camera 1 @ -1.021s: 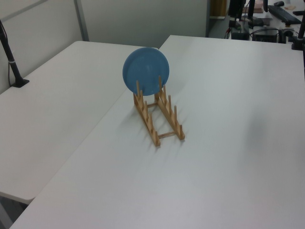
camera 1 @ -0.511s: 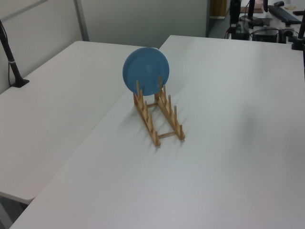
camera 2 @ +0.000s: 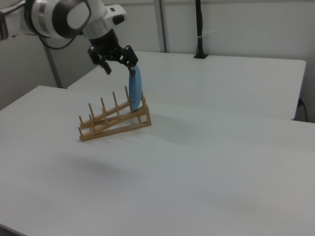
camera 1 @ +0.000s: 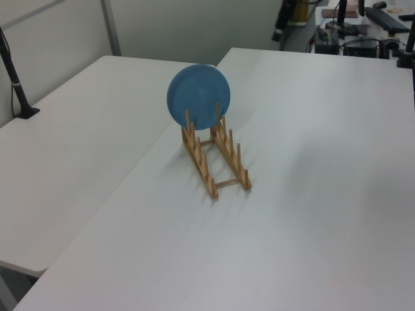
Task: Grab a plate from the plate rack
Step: 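Move the gripper down to the rim of the blue plate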
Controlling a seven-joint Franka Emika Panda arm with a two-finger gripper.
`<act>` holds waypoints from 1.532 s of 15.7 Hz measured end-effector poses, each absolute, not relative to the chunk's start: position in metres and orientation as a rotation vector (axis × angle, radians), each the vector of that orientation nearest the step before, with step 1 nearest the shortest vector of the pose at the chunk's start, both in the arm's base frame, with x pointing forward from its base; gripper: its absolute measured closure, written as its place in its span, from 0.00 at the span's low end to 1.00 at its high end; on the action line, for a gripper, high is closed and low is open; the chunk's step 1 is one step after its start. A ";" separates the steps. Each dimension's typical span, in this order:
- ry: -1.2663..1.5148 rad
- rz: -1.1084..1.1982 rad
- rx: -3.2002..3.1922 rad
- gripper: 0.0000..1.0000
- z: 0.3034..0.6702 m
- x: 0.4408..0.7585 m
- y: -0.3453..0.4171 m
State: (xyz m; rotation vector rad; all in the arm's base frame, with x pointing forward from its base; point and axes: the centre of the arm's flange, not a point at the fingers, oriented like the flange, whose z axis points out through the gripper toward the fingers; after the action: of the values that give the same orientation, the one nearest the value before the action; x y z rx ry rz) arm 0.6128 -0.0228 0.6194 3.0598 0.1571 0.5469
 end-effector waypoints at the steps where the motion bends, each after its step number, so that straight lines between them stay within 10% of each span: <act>1: 0.125 0.602 3.054 0.00 0.615 0.622 -0.024; 10: -0.078 0.944 3.040 0.04 0.533 0.693 0.026; 19: -0.200 1.024 3.033 0.74 0.518 0.711 0.027; 24: -0.162 1.014 3.008 0.88 0.514 0.712 0.028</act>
State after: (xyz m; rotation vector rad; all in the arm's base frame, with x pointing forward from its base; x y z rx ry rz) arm 0.7121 0.0280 0.5138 3.0078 -0.1619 1.0137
